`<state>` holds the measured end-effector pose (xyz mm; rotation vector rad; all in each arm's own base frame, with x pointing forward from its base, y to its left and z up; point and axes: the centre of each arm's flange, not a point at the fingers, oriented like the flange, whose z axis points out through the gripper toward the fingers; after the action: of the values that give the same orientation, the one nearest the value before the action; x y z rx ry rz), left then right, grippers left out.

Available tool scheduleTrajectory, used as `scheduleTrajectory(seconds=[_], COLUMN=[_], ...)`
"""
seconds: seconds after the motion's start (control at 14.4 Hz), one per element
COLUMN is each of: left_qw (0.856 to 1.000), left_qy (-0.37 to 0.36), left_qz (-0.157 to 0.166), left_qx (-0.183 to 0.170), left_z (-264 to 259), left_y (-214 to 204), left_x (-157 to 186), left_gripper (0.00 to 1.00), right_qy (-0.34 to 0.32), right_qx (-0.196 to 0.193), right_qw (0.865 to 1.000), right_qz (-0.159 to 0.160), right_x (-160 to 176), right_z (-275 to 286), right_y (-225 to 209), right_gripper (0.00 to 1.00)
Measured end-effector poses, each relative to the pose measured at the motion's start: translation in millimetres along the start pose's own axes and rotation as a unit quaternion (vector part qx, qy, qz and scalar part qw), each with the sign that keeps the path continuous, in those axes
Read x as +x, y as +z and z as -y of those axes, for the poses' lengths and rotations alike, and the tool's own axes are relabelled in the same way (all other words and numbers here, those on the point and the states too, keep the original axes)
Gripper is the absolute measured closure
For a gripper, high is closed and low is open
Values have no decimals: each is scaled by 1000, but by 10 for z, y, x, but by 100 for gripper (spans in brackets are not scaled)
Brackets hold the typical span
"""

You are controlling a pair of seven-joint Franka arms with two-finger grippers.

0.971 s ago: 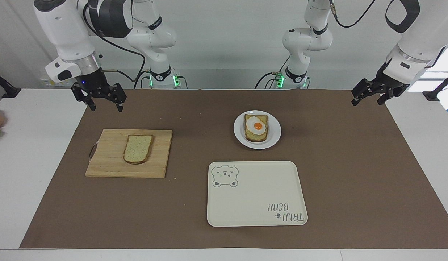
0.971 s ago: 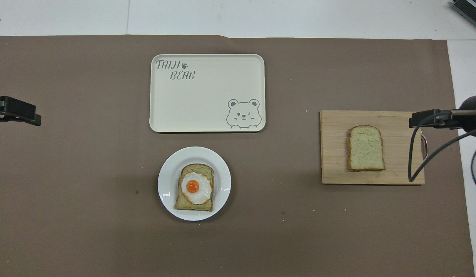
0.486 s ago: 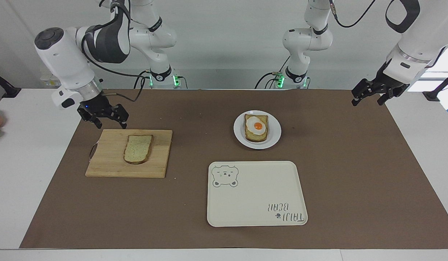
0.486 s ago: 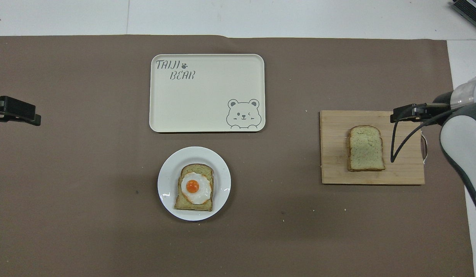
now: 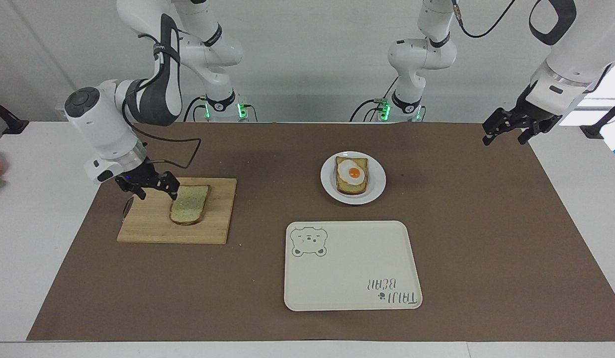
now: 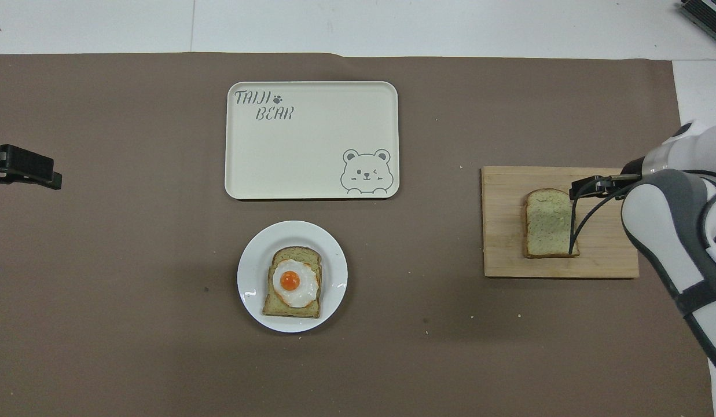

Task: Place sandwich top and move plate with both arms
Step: 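Reach the right gripper to the bread slice on the cutting board, then close the right gripper on the edge of the bread slice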

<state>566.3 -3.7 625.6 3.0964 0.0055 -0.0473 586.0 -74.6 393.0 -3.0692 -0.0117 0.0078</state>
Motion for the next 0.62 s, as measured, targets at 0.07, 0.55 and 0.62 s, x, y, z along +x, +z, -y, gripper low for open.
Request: scheduleTrajectory(seconds=[0.07, 0.55, 0.62], left_qw=[1000, 1000, 1000], left_qy=[0, 0, 0], left_qz=[0, 0, 0], left_qx=[0, 0, 0], left_z=[0, 0, 0], left_y=[0, 0, 0], left_x=[0, 0, 0], left_gripper=[0, 0, 0], right_qy=[0, 4, 4], right_qx=[5, 24, 24], right_qw=[1000, 1000, 1000], right_qz=[3, 2, 4], right_x=[-28, -236, -249], right_z=[-9, -17, -17], right_y=[58, 541, 561], right_gripper=[0, 0, 0])
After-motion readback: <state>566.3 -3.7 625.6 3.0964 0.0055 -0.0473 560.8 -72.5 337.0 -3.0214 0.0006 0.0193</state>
